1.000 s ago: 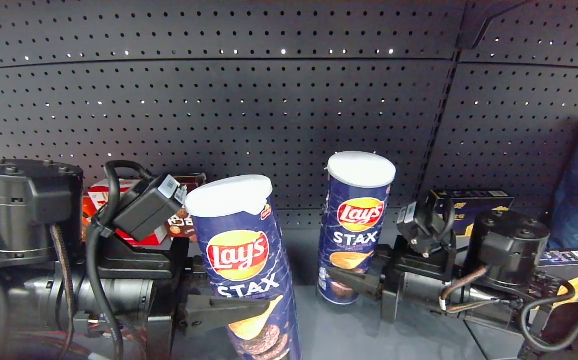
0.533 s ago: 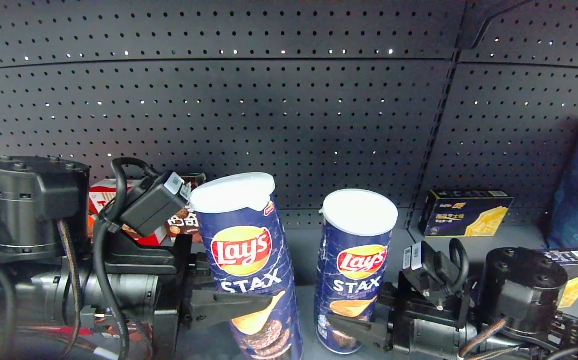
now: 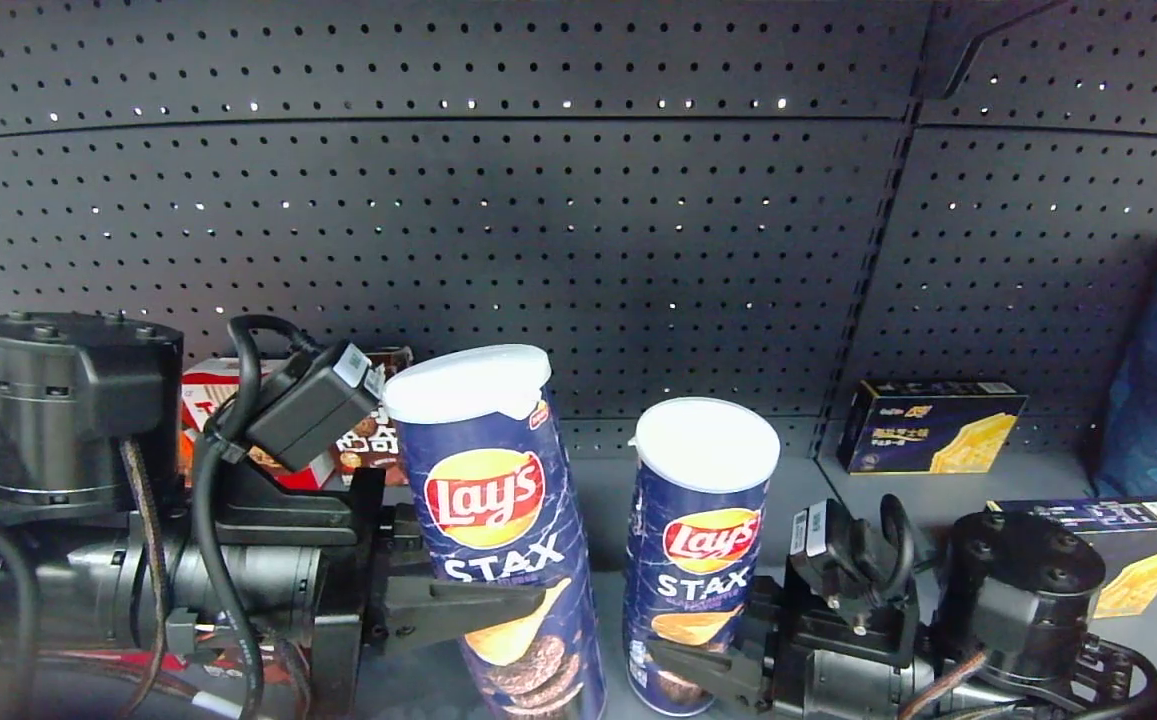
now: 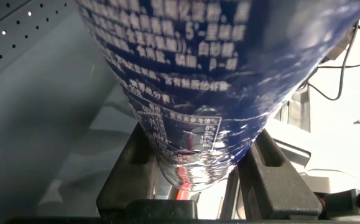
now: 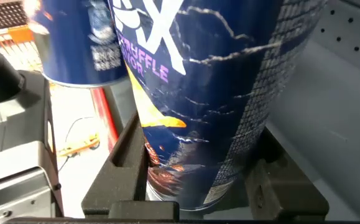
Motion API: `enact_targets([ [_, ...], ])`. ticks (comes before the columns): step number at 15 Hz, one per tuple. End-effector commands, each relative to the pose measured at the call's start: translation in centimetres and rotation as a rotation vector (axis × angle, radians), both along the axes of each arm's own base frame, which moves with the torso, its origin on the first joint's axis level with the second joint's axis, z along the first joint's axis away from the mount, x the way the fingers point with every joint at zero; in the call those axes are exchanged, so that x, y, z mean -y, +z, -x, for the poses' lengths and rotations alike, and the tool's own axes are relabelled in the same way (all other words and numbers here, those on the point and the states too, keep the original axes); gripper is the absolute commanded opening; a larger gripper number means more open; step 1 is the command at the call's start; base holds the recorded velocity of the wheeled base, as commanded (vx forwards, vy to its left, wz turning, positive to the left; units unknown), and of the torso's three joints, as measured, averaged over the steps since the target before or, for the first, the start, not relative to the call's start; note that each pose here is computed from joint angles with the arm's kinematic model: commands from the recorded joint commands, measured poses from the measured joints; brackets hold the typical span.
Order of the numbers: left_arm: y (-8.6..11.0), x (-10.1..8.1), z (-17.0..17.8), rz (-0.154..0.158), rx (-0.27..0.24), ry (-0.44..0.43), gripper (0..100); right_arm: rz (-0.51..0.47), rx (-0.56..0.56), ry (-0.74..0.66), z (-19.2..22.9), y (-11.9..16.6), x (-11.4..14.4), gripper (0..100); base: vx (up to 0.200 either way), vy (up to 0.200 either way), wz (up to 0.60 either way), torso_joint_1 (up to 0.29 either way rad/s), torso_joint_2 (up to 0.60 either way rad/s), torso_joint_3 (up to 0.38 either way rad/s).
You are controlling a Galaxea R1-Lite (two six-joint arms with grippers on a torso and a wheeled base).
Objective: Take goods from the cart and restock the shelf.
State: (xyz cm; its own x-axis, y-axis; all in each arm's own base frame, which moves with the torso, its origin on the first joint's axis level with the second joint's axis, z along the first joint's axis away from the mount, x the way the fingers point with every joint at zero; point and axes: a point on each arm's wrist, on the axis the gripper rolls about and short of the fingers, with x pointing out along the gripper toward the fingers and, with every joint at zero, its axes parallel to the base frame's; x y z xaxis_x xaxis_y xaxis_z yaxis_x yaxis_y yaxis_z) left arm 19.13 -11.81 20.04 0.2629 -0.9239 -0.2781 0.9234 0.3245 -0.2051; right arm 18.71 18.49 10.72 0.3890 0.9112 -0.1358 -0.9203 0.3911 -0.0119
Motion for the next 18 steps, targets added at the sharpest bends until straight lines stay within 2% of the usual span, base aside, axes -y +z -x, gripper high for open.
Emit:
enact_targets([
  [1, -0.1, 0.1, 0.0, -0.001, -0.003, -0.002, 0, 0.021, -0.022, -0.005, -0.5, -1.0, -0.3, 0, 0.0, 0.0, 0.0, 0.0, 0.0, 0.0],
  [7, -0.2, 0.1, -0.1, -0.004, -0.008, 0.0, 0, 0.021, -0.021, -0.029, -1.5, -1.5, -0.3, 0, 0.0, 0.0, 0.0, 0.0, 0.0, 0.0],
  [8, -0.2, 0.1, -0.1, -0.004, -0.008, 0.0, 0, 0.021, -0.017, -0.029, -1.5, -1.6, -0.3, 100, 0.0, 0.0, 0.0, 0.0, 0.0, 0.0],
  [15, -0.3, 0.0, 0.0, -0.005, -0.009, 0.0, 0, 0.011, 0.001, -0.031, -0.6, -1.2, 0.6, 100, 0.0, 0.0, 0.0, 0.0, 0.0, 0.0],
  [16, -0.3, 0.0, 0.0, -0.005, -0.009, 0.0, 0, -0.046, 0.068, -0.073, 0.9, 1.1, 2.0, 100, 0.0, 0.0, 0.0, 0.0, 0.0, 0.0],
  [18, -0.5, 0.0, 0.1, -0.008, -0.015, 0.0, 0, -0.086, 0.109, -0.097, 2.4, 2.7, 3.6, 100, 0.0, 0.0, 0.0, 0.0, 0.0, 0.0],
])
